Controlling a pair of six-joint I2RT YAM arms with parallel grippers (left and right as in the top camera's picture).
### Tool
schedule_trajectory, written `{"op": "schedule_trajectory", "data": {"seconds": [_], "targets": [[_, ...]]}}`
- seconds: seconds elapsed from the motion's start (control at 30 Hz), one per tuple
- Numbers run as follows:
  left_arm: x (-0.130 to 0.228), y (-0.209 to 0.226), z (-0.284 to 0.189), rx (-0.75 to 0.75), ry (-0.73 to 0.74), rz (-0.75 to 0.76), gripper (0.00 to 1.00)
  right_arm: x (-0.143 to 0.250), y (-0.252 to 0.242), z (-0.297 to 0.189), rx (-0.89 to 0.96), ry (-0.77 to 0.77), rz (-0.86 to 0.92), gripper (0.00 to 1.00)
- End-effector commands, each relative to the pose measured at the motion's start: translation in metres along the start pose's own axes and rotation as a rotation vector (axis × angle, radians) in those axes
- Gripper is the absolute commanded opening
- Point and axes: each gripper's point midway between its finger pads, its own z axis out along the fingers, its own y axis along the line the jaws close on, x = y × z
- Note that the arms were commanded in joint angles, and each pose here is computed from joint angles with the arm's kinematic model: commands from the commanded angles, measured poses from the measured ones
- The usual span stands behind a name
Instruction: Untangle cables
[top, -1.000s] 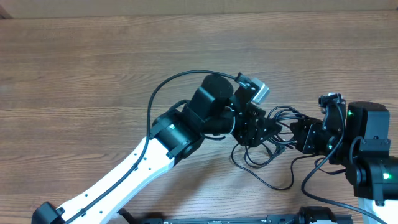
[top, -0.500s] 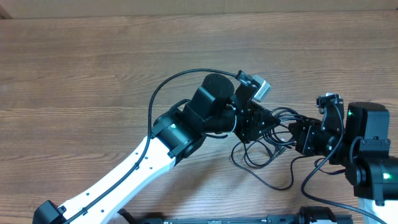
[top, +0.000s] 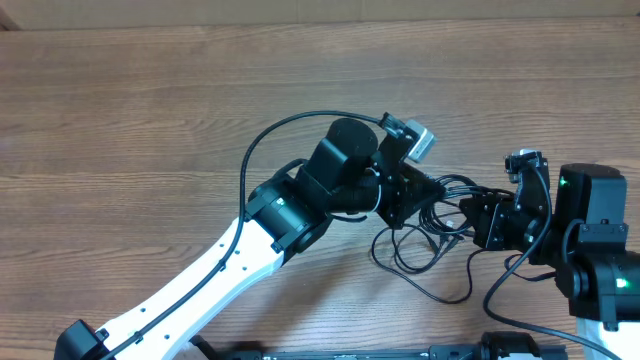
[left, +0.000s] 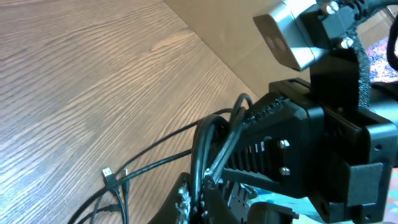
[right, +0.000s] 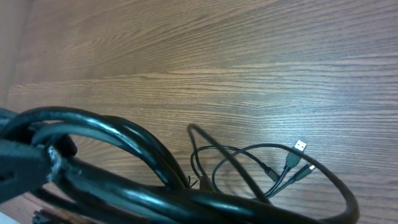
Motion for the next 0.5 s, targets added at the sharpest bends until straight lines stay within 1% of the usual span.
{"op": "schedule_trajectory", "data": {"seconds": [0.0,0.27,0.47], "targets": [[-0.004,-0.005,0.002,0.009,-0.005,0.014,0.04,0.001,0.003,0.000,-0.017,-0.001,-0.008,0.04],[-0.005,-0.007,0.002,0.023,-0.005,0.007,0.04,0.000,0.000,0.000,0.000,-0.003,-0.012,0.04],[-0.018,-0.030,-0.001,0.141,-0.037,-0.058,0.04,0.003,-0.003,0.000,0.017,0.009,-0.036,0.04]]}}
